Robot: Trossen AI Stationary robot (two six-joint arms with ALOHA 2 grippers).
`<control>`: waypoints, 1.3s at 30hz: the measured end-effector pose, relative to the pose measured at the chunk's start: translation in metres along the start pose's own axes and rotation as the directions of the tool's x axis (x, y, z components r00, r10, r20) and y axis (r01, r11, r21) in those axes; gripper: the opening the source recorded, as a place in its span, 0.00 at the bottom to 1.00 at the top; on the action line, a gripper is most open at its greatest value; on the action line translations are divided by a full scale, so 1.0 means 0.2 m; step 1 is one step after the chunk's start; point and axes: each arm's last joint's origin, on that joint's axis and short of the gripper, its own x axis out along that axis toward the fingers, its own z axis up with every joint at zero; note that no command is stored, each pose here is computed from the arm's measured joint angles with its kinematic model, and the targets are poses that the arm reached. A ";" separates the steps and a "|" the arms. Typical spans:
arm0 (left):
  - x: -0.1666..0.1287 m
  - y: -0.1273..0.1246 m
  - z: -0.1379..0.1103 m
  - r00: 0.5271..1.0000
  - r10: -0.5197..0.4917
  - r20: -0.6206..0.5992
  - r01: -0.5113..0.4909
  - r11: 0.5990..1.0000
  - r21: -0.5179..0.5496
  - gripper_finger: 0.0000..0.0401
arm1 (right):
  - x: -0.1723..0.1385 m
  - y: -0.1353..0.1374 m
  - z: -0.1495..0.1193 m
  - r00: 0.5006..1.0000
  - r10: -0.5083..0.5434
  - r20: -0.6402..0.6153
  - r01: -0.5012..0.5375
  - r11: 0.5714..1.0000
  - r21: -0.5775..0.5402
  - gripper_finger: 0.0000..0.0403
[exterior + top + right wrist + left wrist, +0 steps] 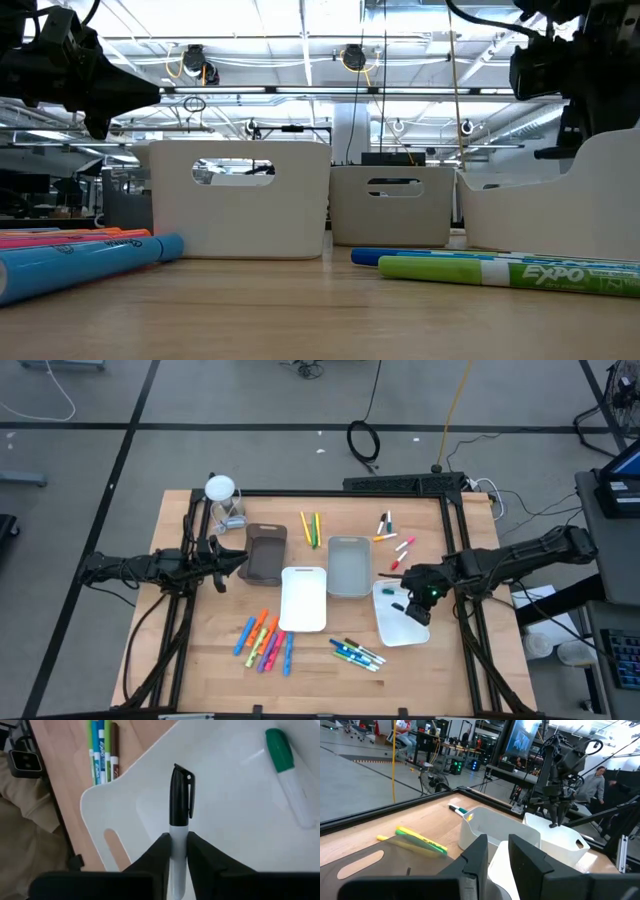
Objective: Pick & Place Markers
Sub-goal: Put the bottom black mini marker into the right white bin, then put the orange mini marker into the right white bin
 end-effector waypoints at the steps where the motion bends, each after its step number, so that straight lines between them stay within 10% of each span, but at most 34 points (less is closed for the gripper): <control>1: 0.00 0.00 0.00 1.000 0.000 0.000 0.000 1.000 0.000 0.20 | 0.00 0.00 0.00 1.000 0.005 0.004 -0.005 1.000 -0.002 0.15; 29: 0.00 0.00 0.00 1.000 0.000 0.000 0.000 1.000 0.000 0.20 | -0.04 0.01 0.12 0.973 0.112 0.203 -0.067 0.974 -0.217 0.31; 39: 0.00 0.00 0.00 1.000 0.000 0.000 0.000 1.000 0.000 0.20 | -0.13 -0.10 0.21 0.909 -0.014 0.416 0.173 0.922 -0.346 0.31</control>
